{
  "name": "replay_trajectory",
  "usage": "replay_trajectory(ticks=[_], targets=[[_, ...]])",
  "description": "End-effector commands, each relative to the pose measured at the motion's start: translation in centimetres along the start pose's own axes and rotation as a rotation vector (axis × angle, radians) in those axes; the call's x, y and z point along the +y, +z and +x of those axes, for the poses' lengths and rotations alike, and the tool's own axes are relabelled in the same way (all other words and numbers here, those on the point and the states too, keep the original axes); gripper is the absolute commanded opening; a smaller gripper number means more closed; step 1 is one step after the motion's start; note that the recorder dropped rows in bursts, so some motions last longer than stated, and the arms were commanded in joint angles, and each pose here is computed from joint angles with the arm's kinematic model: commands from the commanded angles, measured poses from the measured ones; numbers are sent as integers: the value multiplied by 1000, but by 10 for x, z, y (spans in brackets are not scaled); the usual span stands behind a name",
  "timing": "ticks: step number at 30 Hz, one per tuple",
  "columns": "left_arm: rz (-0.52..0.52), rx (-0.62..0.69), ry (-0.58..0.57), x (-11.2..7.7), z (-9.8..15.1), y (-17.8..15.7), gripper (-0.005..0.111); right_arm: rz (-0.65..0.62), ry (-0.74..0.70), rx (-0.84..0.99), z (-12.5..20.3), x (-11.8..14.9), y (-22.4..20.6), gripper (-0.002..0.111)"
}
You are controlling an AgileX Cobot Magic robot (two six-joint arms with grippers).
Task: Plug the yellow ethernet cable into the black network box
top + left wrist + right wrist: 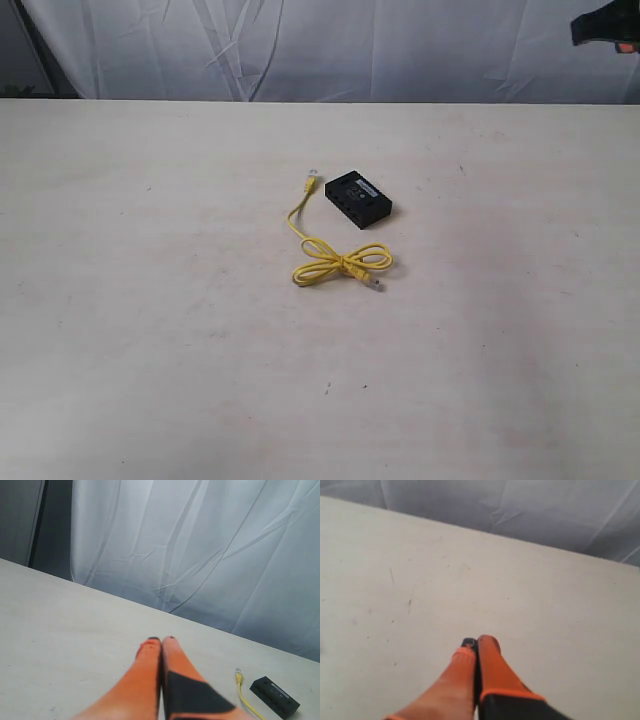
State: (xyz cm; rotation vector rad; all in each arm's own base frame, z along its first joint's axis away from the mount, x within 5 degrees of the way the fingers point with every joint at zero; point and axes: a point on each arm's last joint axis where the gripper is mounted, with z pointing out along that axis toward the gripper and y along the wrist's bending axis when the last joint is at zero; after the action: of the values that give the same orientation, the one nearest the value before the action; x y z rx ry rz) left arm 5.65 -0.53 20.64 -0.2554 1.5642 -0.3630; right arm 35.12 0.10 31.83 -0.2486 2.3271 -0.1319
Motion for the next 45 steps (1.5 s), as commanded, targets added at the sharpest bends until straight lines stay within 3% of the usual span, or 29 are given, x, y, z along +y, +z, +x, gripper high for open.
replay_trajectory(ticks=[1, 8, 22, 32, 45], targets=[[-5, -12, 29, 1, 0, 0, 0, -114, -54, 121, -9, 7, 35, -1], [-14, 12, 114, 2, 2, 0, 0, -344, -98, 194, -15, 32, 97, -1], [-16, 25, 136, 2, 3, 0, 0, -485, -273, 290, -27, 110, 193, -1], [-17, 30, 136, 2, 4, 0, 0, -548, -304, 325, -4, 159, 229, -1], [-16, 29, 130, 2, 4, 0, 0, -625, -305, 408, 18, 186, 241, -1]])
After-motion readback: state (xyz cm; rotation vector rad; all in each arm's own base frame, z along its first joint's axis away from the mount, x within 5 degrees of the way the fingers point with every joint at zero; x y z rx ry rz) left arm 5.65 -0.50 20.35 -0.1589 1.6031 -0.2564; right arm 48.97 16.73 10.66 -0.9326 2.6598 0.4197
